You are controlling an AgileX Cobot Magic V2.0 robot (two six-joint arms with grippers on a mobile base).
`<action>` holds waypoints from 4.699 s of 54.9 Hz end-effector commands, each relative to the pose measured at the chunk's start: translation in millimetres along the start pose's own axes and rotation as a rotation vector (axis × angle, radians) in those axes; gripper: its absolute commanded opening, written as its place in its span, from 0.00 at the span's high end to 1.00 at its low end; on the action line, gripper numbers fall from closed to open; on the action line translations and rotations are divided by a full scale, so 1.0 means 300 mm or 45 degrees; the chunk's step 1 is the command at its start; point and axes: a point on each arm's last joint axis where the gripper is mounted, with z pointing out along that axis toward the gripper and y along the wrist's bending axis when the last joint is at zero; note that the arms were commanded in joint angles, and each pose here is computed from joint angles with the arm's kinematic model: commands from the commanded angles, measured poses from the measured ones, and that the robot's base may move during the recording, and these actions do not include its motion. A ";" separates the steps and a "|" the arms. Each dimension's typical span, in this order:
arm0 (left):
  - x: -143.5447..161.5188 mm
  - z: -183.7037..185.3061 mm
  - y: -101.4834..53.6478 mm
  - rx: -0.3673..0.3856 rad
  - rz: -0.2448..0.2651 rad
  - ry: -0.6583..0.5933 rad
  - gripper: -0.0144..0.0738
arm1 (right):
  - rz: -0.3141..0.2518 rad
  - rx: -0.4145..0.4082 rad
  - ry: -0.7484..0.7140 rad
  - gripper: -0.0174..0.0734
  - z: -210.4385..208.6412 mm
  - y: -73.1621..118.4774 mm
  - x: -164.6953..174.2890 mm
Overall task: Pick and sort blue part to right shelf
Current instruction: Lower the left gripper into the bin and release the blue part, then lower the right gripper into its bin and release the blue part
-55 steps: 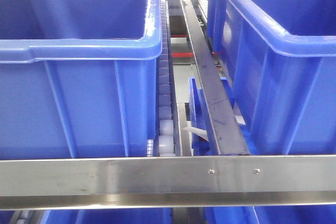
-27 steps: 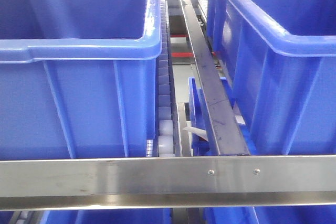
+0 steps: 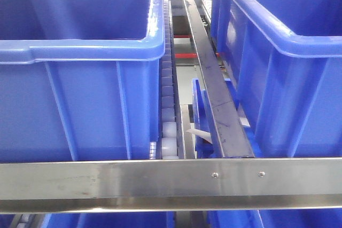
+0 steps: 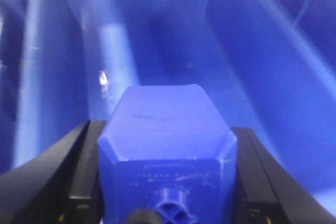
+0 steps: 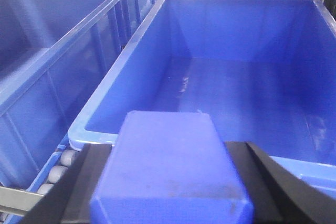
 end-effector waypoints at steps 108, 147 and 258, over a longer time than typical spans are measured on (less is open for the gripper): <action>-0.049 0.082 -0.012 0.067 -0.050 0.012 0.53 | -0.022 -0.002 -0.101 0.48 -0.024 0.001 -0.043; 0.255 -0.416 -0.022 0.011 0.042 -0.659 0.70 | 0.033 0.024 0.158 0.48 0.149 0.023 -0.222; 0.327 -0.427 0.000 -0.131 -0.006 -0.560 0.69 | -0.100 0.268 1.049 0.17 1.133 -0.253 -0.189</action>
